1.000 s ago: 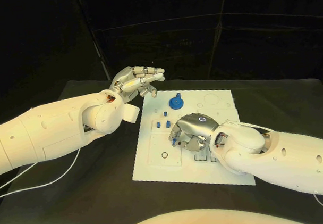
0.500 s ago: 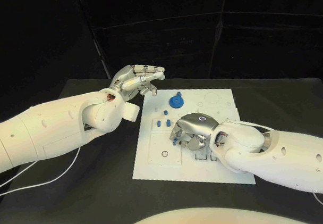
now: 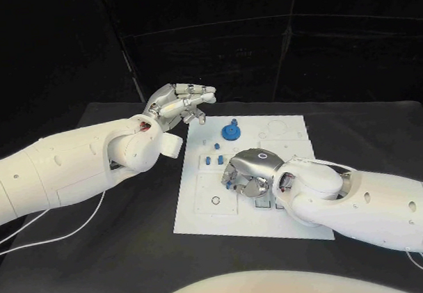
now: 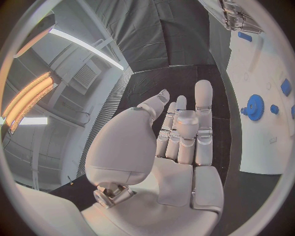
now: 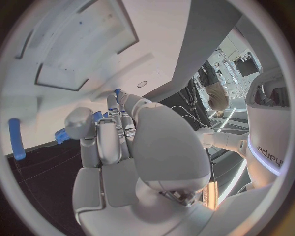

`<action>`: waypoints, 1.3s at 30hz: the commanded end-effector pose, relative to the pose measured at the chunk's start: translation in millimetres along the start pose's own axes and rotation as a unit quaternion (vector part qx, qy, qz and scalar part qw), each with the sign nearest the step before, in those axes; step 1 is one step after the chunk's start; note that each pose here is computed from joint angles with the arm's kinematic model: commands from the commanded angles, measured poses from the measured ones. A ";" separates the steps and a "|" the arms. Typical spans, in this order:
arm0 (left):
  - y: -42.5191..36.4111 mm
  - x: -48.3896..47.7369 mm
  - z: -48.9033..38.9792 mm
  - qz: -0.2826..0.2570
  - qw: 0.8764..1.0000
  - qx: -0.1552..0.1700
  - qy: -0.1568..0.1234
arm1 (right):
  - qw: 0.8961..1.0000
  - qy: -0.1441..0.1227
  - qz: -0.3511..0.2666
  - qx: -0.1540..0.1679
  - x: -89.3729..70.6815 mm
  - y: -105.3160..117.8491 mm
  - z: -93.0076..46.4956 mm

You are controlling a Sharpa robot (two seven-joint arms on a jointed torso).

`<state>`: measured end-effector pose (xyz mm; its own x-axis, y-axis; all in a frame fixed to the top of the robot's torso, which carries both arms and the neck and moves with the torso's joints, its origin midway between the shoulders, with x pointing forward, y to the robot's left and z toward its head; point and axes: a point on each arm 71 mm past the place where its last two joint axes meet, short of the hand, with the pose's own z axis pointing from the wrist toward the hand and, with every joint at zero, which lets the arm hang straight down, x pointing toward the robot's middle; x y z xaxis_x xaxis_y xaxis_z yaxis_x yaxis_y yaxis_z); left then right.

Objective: Assemble the parts on the task board

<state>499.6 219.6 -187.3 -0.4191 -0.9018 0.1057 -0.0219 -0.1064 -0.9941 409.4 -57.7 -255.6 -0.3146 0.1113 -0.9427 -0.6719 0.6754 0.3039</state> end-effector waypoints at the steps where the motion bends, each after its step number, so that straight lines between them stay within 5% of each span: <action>1: -1.8 1.0 0.5 -0.004 1.000 0.006 0.004 | 1.000 0.012 -0.008 0.004 3.3 -0.5 -0.2; 11: -1.5 1.0 0.7 -0.004 1.000 0.005 0.005 | 0.999 0.038 -0.013 0.008 13.4 -0.4 -2.2; 16: -1.3 0.0 0.7 -0.003 1.000 0.003 0.003 | 1.000 0.029 -0.010 0.005 13.1 -0.4 -2.8; 26: -0.9 -0.7 0.5 -0.003 1.000 0.000 0.004 | 0.999 -0.035 0.008 0.001 3.1 -1.1 -9.1; 39: -0.1 -2.4 0.4 -0.003 1.000 -0.004 0.004 | 0.994 -0.105 0.028 0.015 -25.2 -10.7 -38.1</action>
<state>501.0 222.4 -188.4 -0.4153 -0.9037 0.1041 -0.0296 -0.1009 -0.9945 397.2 -93.9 -237.9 -0.2356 0.2310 -0.9440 -0.6492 0.6854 0.3297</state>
